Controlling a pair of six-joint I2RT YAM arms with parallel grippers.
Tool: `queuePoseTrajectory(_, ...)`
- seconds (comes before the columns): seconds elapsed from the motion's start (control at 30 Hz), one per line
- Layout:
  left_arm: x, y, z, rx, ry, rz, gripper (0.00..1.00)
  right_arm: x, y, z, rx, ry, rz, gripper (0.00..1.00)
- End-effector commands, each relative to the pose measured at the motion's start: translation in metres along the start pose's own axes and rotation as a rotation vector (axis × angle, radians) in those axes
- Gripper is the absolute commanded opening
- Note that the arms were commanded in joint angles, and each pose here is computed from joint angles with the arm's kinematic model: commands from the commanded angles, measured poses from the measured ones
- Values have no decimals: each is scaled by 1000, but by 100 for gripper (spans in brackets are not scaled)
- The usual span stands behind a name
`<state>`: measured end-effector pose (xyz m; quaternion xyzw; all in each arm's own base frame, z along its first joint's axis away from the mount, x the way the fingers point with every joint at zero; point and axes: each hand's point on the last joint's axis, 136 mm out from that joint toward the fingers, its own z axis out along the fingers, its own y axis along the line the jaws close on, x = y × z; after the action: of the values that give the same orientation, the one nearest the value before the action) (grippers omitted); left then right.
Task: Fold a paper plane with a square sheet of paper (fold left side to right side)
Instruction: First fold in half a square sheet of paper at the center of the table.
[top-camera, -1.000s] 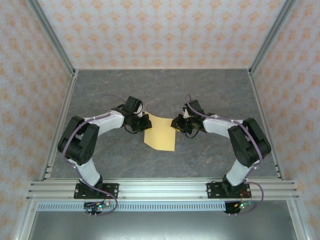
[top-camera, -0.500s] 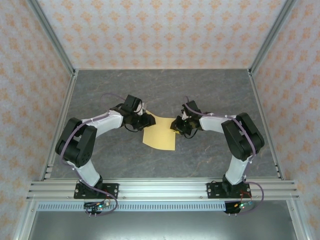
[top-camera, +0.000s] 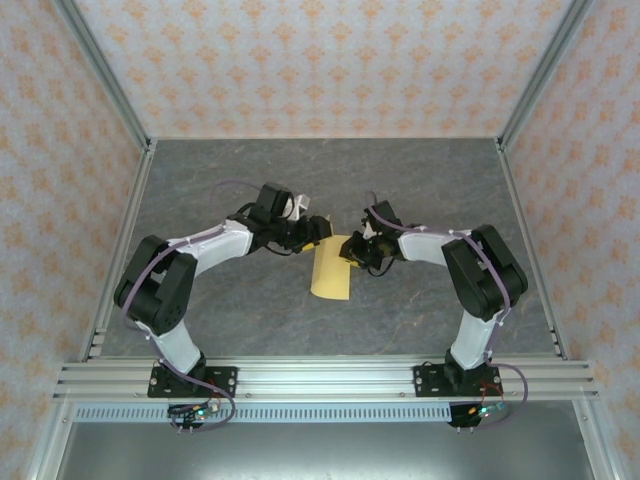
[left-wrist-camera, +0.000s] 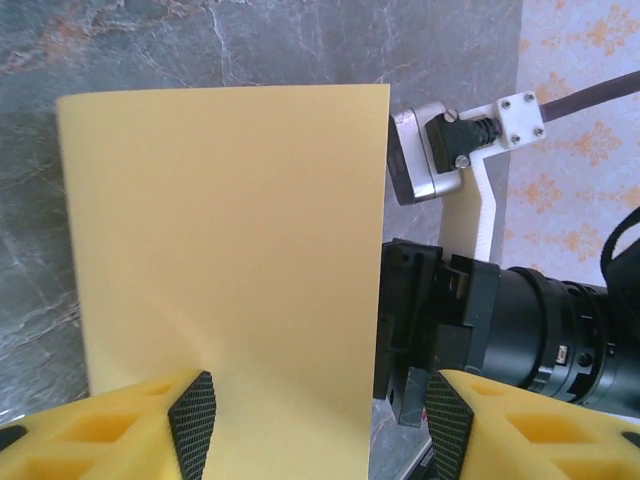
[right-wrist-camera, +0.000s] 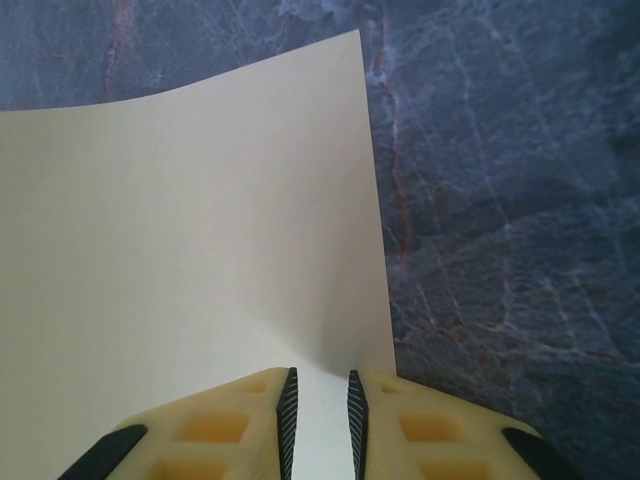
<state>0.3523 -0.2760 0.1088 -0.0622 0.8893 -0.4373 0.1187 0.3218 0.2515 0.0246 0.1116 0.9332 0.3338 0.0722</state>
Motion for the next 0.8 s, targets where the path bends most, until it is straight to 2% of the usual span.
queuePoseTrajectory(0.0,-6,-11,10,53,3,-5,61,-7,7,-8,-31,-53,-31,27)
queuePoseTrajectory(0.33,-6,-3,20,45,7,-27,58,-28,26,-61,-146,-211,-36,51)
queuePoseTrajectory(0.53,-4,4,23,25,9,-30,47,-26,60,-66,-366,-196,-14,52)
queuePoseTrajectory(0.77,-1,10,24,-2,14,-30,36,-20,73,-51,-413,-132,-9,49)
